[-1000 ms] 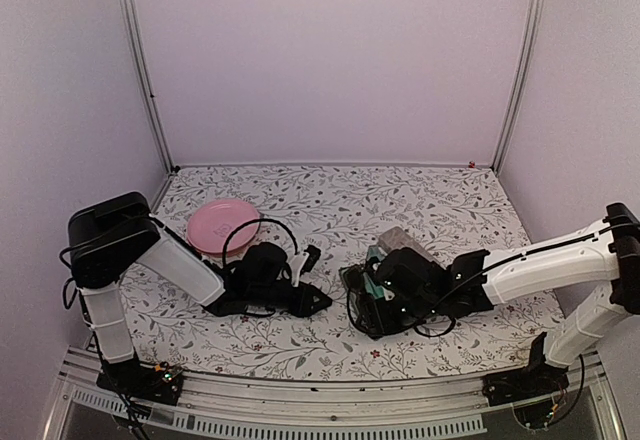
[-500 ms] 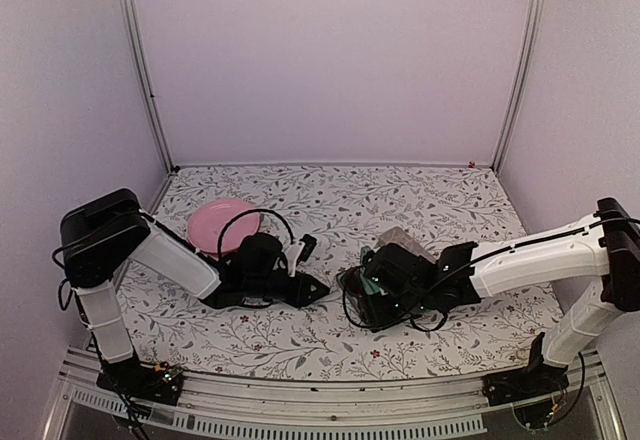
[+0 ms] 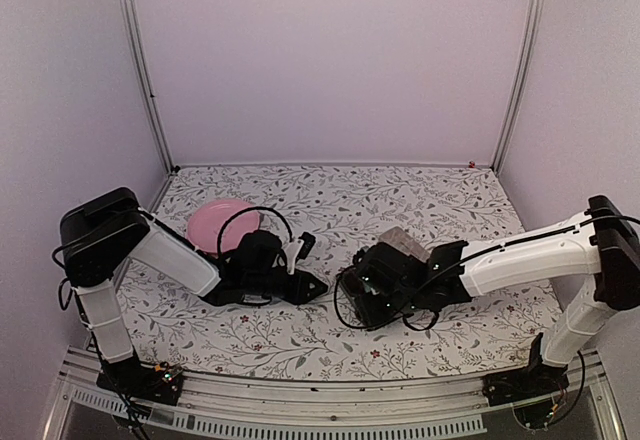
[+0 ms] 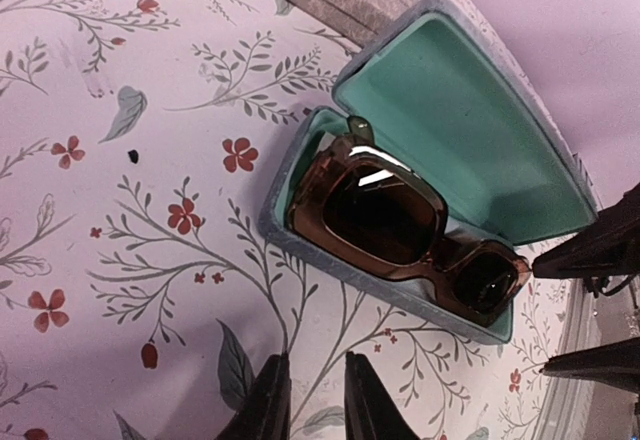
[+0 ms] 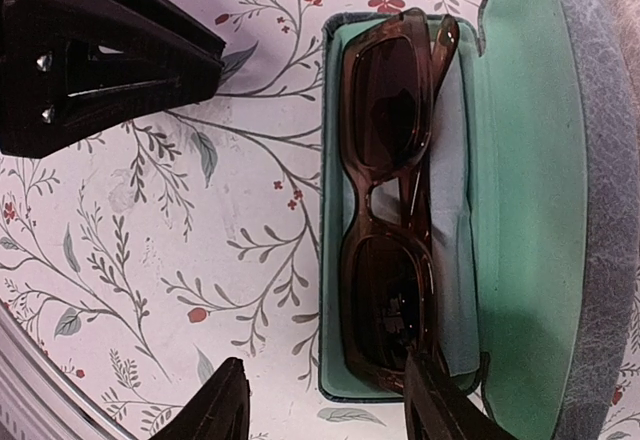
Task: Organize the sunglasses
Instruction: Adjust the sunglasses in the sunglasses case.
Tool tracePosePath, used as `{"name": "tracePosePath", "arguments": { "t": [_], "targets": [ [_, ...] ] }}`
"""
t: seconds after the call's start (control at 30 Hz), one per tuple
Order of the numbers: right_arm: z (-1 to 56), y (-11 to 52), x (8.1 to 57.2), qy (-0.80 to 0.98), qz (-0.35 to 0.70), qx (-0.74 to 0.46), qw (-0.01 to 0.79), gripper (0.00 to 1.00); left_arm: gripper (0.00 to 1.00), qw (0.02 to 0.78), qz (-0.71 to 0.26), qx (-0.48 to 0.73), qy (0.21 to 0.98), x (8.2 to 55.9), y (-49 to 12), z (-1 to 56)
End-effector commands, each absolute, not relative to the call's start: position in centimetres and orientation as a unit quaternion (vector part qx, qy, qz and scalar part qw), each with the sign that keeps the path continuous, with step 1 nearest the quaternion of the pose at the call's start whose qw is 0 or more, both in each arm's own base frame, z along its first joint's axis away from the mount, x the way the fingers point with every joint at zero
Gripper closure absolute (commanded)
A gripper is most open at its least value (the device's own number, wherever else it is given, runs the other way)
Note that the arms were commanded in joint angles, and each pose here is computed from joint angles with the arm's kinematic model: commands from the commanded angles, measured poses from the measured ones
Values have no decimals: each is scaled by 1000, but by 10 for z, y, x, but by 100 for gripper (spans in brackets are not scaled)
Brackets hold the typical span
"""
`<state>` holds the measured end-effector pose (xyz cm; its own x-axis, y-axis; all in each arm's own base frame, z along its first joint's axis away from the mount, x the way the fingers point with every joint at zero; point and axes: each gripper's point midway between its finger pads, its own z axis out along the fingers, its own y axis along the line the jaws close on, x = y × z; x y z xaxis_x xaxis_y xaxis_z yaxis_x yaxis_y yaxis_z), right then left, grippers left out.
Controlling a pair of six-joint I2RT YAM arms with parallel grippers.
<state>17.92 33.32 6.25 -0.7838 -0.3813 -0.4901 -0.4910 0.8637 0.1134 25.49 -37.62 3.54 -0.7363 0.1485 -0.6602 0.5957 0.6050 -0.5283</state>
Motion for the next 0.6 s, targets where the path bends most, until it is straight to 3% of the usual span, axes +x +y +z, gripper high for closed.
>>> {"name": "tracePosePath", "arguments": {
  "t": [0.0,0.57],
  "targets": [
    [63,341,182,935,114,-239,238,46,79,305,-394,219,839,263,-377,51],
    [53,331,190,941,64,-230,239,46,79,304,-394,218,839,261,-375,51]
  ]
}}
